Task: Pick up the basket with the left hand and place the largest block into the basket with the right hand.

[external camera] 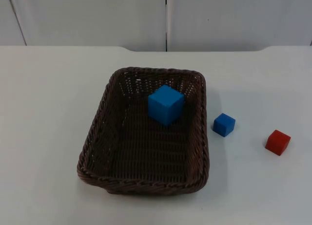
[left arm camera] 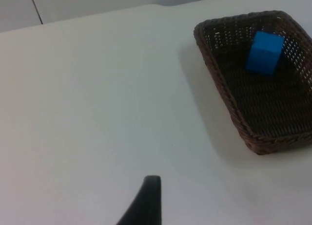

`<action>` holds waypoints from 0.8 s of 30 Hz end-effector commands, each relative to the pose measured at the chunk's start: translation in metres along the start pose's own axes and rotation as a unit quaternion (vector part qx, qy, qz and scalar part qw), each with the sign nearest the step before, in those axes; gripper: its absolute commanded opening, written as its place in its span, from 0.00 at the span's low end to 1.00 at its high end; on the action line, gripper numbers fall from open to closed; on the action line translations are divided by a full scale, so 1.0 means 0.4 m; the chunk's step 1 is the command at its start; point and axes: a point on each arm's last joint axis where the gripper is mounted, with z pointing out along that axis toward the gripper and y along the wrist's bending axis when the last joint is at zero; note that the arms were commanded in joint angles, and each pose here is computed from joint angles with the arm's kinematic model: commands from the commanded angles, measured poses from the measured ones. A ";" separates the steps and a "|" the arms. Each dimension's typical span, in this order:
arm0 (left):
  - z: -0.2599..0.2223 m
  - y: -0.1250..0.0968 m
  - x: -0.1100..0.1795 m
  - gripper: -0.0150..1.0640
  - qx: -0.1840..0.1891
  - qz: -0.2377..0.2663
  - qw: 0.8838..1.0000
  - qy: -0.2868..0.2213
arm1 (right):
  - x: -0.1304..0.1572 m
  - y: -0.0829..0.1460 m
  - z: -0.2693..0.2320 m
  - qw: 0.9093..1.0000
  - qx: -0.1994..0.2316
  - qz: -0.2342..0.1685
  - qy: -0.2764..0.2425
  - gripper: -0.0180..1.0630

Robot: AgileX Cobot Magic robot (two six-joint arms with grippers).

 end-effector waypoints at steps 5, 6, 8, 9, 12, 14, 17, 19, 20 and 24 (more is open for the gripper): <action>0.001 0.000 0.003 0.85 0.001 -0.002 1.000 0.000 | 0.005 0.001 0.004 1.000 -0.004 -0.002 0.002 0.80; 0.001 0.000 0.003 0.85 0.001 -0.002 1.000 0.000 | 0.005 0.001 0.004 1.000 -0.003 -0.004 0.003 0.80; 0.001 0.000 0.003 0.85 0.001 -0.002 1.000 0.000 | 0.005 0.001 0.004 1.000 -0.003 -0.008 0.003 0.81; 0.001 0.000 0.003 0.87 0.001 -0.002 1.000 0.000 | 0.005 0.001 0.004 1.000 -0.003 -0.012 0.003 0.83; 0.001 0.000 0.003 0.98 0.001 -0.002 1.000 0.000 | 0.005 0.001 0.004 1.000 -0.003 -0.013 0.003 0.91; 0.001 0.000 0.003 0.99 0.001 -0.002 1.000 0.000 | 0.005 0.001 0.004 1.000 -0.003 -0.013 0.003 0.99; 0.001 0.000 0.003 0.99 0.001 -0.002 1.000 0.000 | 0.005 0.001 0.004 1.000 -0.003 -0.013 0.003 0.99; 0.001 0.000 0.003 0.99 0.001 -0.002 1.000 0.000 | 0.005 0.001 0.004 1.000 -0.002 -0.014 0.003 0.99; 0.001 0.000 0.003 0.99 0.001 -0.002 1.000 0.000 | 0.006 0.000 0.005 1.000 -0.001 -0.013 0.003 0.99; 0.001 0.000 0.003 0.99 0.001 -0.002 1.000 0.000 | 0.006 -0.001 0.005 1.000 0.001 -0.010 0.003 0.99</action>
